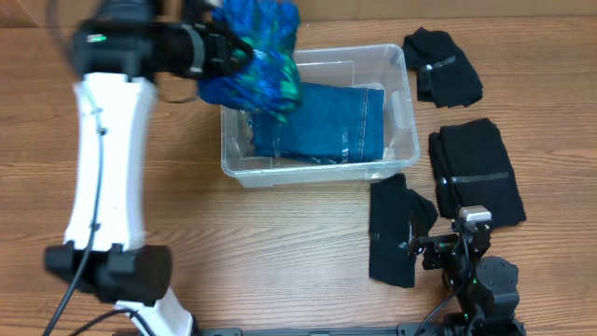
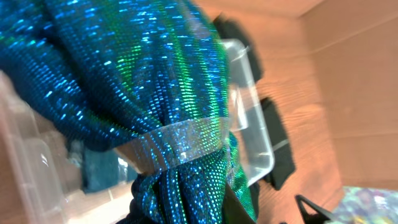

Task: Pack container
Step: 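Carry the bundle with the left gripper and place it in the bin's left side, then raise the left arm clear and reach the right gripper to the large black garment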

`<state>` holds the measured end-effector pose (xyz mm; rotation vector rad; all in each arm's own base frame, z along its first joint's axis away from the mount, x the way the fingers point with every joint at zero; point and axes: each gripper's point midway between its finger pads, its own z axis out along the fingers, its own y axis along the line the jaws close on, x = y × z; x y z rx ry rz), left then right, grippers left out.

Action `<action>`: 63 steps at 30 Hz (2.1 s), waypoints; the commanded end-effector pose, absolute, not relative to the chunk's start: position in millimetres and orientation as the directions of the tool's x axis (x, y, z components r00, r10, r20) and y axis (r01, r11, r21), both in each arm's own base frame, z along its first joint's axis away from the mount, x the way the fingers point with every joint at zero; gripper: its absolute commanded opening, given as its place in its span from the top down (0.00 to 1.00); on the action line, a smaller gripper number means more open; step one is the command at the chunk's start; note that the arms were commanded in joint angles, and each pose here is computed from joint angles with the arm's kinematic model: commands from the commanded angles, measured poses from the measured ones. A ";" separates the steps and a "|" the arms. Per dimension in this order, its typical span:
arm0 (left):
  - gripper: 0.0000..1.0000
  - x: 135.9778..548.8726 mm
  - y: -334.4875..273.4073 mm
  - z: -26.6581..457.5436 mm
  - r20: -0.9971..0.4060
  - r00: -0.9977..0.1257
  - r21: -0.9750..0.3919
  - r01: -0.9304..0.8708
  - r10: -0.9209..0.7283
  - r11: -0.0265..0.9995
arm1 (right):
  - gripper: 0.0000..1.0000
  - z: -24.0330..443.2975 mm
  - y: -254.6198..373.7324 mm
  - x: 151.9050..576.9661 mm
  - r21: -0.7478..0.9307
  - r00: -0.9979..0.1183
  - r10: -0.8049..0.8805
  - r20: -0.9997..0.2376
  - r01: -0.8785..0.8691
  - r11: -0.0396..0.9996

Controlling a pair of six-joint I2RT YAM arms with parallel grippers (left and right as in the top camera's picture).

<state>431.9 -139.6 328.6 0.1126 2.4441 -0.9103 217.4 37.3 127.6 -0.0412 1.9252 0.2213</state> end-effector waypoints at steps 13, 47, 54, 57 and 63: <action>0.95 460.7 -176.5 147.5 -0.203 -0.960 -0.282 -0.129 -0.190 0.951 | 0.00 124.3 37.0 217.2 0.139 -0.363 0.082 -0.928 -0.132 0.981; 0.56 473.6 -156.9 137.0 -0.311 -0.949 -0.057 -0.032 -0.048 0.998 | 0.00 124.3 37.0 217.2 0.139 -0.363 0.082 -0.928 -0.132 0.981; 0.62 462.3 -153.9 73.3 -0.134 -0.988 0.001 -0.080 -0.079 0.997 | 0.00 124.3 37.0 217.2 0.139 -0.363 0.082 -0.928 -0.132 0.981; 0.46 470.4 -155.0 162.3 -0.264 -0.962 -0.047 -0.055 -0.065 0.997 | 0.00 124.3 36.1 217.3 0.137 -0.362 0.082 -0.928 -0.128 0.982; 0.00 425.8 -70.8 344.4 -0.588 -0.792 -0.037 -0.179 -0.166 0.983 | 0.00 134.0 69.5 211.0 0.199 -0.353 0.080 -0.932 -0.313 0.929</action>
